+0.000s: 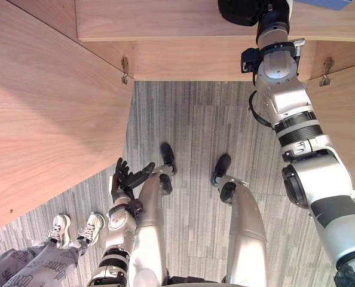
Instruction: Walk over to the cabinet, pick up the folder, carry it to the office cabinet, place the folder inside the office cabinet, then close the office cabinet door
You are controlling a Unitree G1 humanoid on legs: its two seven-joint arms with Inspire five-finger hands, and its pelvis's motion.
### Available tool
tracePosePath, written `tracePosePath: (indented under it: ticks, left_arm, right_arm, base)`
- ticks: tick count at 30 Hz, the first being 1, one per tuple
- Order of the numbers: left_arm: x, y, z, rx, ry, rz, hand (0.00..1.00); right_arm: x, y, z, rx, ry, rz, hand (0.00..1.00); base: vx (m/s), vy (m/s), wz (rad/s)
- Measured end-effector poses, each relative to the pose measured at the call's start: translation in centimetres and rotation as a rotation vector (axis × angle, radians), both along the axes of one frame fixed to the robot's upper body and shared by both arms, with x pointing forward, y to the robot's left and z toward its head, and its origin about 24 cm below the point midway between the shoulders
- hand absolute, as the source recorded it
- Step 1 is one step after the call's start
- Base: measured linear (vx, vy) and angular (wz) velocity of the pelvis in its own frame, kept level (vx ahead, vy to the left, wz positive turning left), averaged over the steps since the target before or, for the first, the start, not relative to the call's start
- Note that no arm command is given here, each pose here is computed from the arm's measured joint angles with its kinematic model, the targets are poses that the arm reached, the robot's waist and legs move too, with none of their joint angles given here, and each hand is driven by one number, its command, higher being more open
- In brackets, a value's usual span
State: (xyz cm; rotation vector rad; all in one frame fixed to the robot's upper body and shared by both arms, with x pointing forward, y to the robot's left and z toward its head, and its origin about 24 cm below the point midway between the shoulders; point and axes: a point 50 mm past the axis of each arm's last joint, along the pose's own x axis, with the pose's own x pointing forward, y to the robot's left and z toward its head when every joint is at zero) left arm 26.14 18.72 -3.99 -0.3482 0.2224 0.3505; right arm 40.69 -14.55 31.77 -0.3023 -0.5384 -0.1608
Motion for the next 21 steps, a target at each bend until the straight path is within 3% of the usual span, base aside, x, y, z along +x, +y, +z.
tracePosePath:
  ticks: [12,21]
  left_arm:
    - [0.4,-0.3,0.3,0.015,-0.003,-0.004,1.00]
    - [0.5,-0.5,0.5,0.014,-0.007,0.002,1.00]
  right_arm:
    - [0.1,-0.6,3.6,-0.024,-0.035,-0.120,0.00]
    - [-2.3,-4.4,8.4,0.175,-0.211,-0.208,0.00]
  base:
    - [0.00,-0.009,0.07]
    - [0.00,-0.004,0.04]
